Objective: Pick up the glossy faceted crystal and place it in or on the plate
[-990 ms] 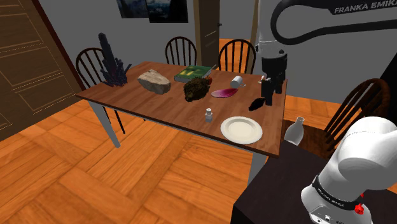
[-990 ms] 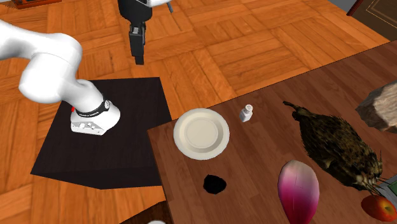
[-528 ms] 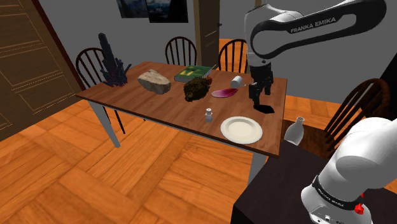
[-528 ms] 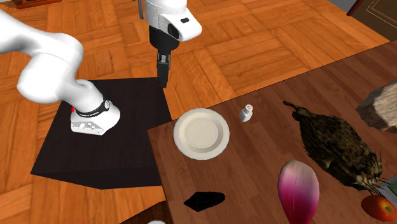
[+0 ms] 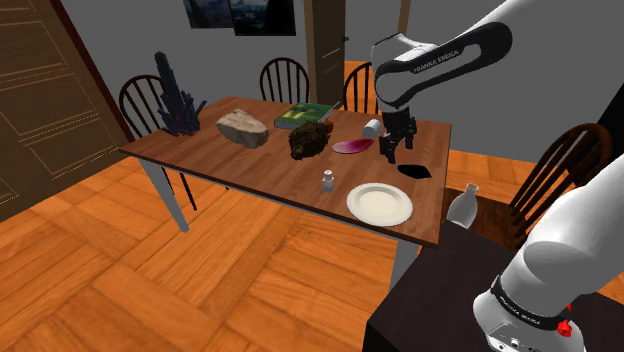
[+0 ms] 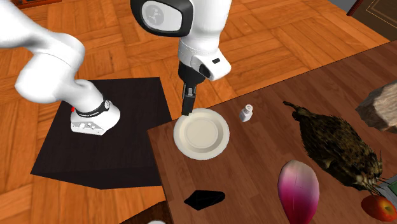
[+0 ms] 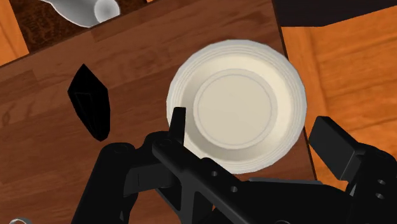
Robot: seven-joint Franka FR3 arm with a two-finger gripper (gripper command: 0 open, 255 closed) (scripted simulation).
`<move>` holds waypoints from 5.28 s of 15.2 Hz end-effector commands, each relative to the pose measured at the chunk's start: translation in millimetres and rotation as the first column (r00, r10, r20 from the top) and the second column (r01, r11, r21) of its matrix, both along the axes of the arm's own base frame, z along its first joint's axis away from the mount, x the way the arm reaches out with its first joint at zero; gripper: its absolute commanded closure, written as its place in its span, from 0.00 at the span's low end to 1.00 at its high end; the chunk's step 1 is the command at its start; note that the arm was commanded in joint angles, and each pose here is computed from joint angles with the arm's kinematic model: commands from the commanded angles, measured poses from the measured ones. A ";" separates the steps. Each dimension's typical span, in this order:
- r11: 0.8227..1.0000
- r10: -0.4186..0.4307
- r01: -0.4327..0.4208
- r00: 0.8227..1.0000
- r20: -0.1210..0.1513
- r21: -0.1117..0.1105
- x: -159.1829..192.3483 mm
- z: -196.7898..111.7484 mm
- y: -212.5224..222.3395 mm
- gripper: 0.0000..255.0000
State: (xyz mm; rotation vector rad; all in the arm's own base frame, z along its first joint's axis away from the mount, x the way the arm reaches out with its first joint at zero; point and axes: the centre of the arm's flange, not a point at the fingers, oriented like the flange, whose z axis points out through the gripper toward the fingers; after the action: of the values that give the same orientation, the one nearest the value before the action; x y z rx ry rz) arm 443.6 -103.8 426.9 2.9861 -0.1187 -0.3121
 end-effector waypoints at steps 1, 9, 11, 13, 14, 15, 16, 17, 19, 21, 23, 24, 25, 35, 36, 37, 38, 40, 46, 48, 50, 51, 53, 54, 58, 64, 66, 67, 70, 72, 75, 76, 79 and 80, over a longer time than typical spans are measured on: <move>1.000 -0.019 0.019 1.000 0.000 -0.013 17.5 -10.1 -16.4 0.00; 0.994 -0.095 0.095 0.995 -0.002 -0.062 78.3 -59.8 -85.2 0.00; 0.991 -0.114 0.114 0.993 -0.001 -0.074 92.6 -71.7 -103.5 0.00; 0.987 -0.133 0.133 0.991 -0.001 -0.087 106.5 -83.4 -122.2 0.00; 0.985 -0.143 0.142 0.990 -0.001 -0.093 113.3 -89.1 -131.7 0.00; 0.983 -0.152 0.152 0.988 0.000 -0.099 120.1 -94.9 -141.3 0.00; 0.981 -0.162 0.161 0.987 0.000 -0.105 126.7 -100.5 -151.0 0.00; 0.979 -0.171 0.170 0.985 0.001 -0.111 133.3 -106.1 -160.8 0.00; 0.974 -0.190 0.189 0.982 0.002 -0.123 146.1 -117.1 -180.7 0.00; 0.969 -0.209 0.207 0.978 0.003 -0.135 158.5 -127.9 -200.9 0.00; 0.968 -0.210 0.209 0.978 0.004 -0.136 158.2 -133.9 -203.9 0.00; 0.968 -0.210 0.209 0.978 0.004 -0.136 156.9 -138.9 -205.0 0.00; 0.968 -0.210 0.209 0.978 0.004 -0.136 155.5 -143.8 -206.1 0.00; 0.968 -0.210 0.209 0.978 0.004 -0.136 149.3 -166.6 -211.1 0.00; 0.968 -0.210 0.209 0.978 0.004 -0.136 149.3 -166.6 -211.1 0.00; 0.968 -0.210 0.209 0.978 0.004 -0.136 149.3 -166.6 -211.1 0.00; 0.968 -0.210 0.209 0.978 0.004 -0.136 149.3 -166.6 -211.1 1.00; 0.968 -0.210 0.209 0.978 0.004 -0.136 149.3 -166.6 -211.1 1.00; 0.968 -0.210 0.209 0.978 0.004 -0.136 149.3 -166.6 -211.1 1.00; 0.968 -0.210 0.209 0.978 0.004 -0.136 149.3 -166.6 -211.1 0.00; 0.985 -0.124 0.123 0.992 0.000 -0.120 122.1 -173.2 -217.0 0.00; 0.991 -0.081 0.080 0.997 -0.002 -0.112 108.7 -176.5 -220.8 0.00; 0.995 0.007 -0.007 1.000 -0.003 -0.095 82.4 -183.3 -230.1 0.00; 0.995 0.050 -0.050 0.999 -0.003 -0.086 69.6 -186.7 -235.5 0.00; 0.993 0.086 -0.086 0.996 -0.003 -0.079 56.3 -204.7 -243.9 0.00; 0.993 0.086 -0.086 0.996 -0.003 -0.079 51.5 -227.8 -249.2 0.00; 0.993 0.086 -0.086 0.996 -0.003 -0.079 51.5 -227.8 -249.2 0.00; 0.993 0.086 -0.086 0.996 -0.003 -0.079 51.5 -227.8 -249.2 0.00; 0.993 0.086 -0.086 0.996 -0.003 -0.079 51.5 -227.7 -249.2 0.00; 0.993 0.086 -0.086 0.996 -0.003 -0.079 51.5 -227.7 -249.2 1.00; 0.993 0.086 -0.086 0.996 -0.003 -0.079 51.5 -227.7 -249.2 1.00; 0.993 0.086 -0.086 0.996 -0.003 -0.079 51.6 -227.7 -249.2 1.00; 0.993 0.086 -0.086 0.996 -0.003 -0.079 51.6 -227.7 -249.2 1.00; 0.993 0.086 -0.086 0.996 -0.003 -0.079 51.5 -227.8 -249.2 1.00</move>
State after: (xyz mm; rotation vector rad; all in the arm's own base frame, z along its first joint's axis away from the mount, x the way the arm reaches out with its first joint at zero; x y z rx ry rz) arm 495.1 -352.9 199.0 2.9027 -0.0021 -0.2905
